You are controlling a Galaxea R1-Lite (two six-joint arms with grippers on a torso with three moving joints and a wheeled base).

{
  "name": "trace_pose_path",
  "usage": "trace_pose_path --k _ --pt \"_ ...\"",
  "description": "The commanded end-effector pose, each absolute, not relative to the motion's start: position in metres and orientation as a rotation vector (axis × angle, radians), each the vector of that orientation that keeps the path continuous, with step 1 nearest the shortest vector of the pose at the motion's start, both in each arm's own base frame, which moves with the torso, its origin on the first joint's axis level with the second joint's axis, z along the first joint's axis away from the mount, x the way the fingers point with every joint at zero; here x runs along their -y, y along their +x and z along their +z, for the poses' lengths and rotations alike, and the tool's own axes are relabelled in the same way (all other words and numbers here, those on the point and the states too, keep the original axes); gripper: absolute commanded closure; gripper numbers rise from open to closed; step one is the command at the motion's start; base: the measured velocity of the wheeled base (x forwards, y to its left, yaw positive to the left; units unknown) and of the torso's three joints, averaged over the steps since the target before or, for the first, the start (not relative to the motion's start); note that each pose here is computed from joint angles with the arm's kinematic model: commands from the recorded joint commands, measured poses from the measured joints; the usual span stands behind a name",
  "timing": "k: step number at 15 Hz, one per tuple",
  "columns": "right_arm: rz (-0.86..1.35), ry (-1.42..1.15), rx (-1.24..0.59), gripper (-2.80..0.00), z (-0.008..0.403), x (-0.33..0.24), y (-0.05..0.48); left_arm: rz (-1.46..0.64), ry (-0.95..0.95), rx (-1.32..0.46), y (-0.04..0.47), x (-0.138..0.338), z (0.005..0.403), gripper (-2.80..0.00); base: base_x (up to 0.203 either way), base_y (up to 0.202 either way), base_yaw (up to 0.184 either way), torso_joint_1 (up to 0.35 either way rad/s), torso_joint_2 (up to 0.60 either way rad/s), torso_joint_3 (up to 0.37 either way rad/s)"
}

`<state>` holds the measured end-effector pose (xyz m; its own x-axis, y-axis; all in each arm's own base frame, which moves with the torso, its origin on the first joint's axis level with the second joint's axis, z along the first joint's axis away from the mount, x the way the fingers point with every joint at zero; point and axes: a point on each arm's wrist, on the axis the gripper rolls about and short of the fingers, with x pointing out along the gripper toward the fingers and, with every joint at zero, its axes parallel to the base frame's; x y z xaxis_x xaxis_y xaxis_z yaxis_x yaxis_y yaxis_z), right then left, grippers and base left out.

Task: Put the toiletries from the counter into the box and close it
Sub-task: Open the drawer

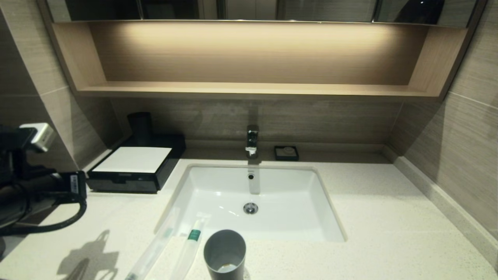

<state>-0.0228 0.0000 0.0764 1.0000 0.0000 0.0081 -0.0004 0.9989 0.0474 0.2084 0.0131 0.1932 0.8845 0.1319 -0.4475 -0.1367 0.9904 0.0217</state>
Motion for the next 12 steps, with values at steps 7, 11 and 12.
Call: trace_pose_path --k 7,11,12 --pt "0.000 0.048 0.008 0.00 0.076 0.000 -0.023 0.152 -0.011 -0.513 0.267 -0.019 0.142 0.00 0.000 0.000 0.000 0.000 0.00 0.000" --pt "0.000 0.048 0.008 0.00 0.076 0.000 -0.023 0.171 -0.011 -0.509 0.294 -0.026 0.126 0.00 0.000 0.000 0.000 0.000 0.00 0.000" --pt "0.001 0.048 0.009 0.00 0.076 0.000 -0.023 0.175 -0.013 -0.497 0.300 -0.028 0.125 0.00 0.000 0.000 0.000 0.000 0.00 0.000"
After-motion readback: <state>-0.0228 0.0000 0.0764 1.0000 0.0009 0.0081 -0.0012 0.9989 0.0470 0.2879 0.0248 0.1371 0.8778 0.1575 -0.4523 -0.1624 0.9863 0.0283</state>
